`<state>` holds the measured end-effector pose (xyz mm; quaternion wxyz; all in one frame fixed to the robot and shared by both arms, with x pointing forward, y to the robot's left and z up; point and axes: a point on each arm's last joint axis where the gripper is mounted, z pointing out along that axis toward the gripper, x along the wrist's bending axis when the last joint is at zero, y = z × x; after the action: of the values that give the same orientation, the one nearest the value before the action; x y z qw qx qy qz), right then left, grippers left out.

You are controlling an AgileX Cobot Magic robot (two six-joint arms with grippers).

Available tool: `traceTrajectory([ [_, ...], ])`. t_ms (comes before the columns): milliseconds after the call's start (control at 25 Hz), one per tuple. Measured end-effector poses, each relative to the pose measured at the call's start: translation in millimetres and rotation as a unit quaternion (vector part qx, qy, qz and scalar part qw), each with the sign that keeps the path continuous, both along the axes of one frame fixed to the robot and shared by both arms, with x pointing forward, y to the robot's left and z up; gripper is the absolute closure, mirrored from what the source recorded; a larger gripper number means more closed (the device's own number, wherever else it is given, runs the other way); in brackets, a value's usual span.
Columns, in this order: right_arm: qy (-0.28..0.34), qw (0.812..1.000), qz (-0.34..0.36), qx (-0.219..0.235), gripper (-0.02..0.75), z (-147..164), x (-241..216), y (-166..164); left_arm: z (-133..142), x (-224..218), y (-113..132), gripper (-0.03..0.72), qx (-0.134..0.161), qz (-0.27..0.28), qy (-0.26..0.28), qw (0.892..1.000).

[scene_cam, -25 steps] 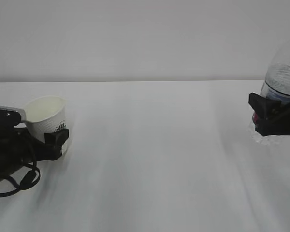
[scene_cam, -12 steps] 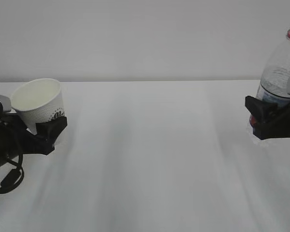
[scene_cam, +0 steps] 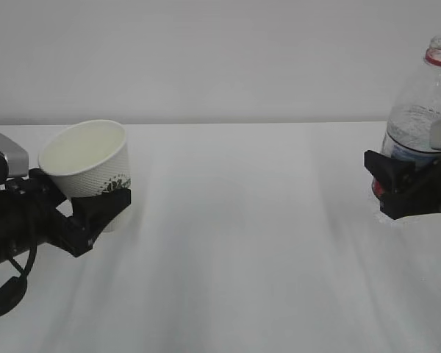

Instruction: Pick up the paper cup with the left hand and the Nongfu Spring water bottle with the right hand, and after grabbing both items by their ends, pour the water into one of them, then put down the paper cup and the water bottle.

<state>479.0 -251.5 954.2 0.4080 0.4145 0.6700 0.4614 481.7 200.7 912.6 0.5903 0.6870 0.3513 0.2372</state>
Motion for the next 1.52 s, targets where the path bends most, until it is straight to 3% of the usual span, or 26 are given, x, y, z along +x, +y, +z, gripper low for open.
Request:
traceTrajectory([
  [240,0.004,1.000,0.019,-0.003,0.224,-0.8,-1.3,3.1,-2.2,-11.3,-10.6,0.137,0.012,-0.088,0.006,0.996],
  [560,0.008,0.999,0.034,0.001,0.224,-1.3,-2.4,5.7,-3.7,-21.3,-21.4,0.137,0.021,-0.149,0.008,0.989],
  [1160,0.018,0.997,0.075,-0.005,0.224,-0.8,-2.3,12.5,-3.2,-41.3,-52.0,0.139,0.018,-0.220,0.010,0.975],
  [1520,0.019,0.995,0.102,-0.009,0.224,3.1,1.4,17.2,6.8,-28.4,-60.4,0.143,0.007,-0.228,-0.012,0.974],
])
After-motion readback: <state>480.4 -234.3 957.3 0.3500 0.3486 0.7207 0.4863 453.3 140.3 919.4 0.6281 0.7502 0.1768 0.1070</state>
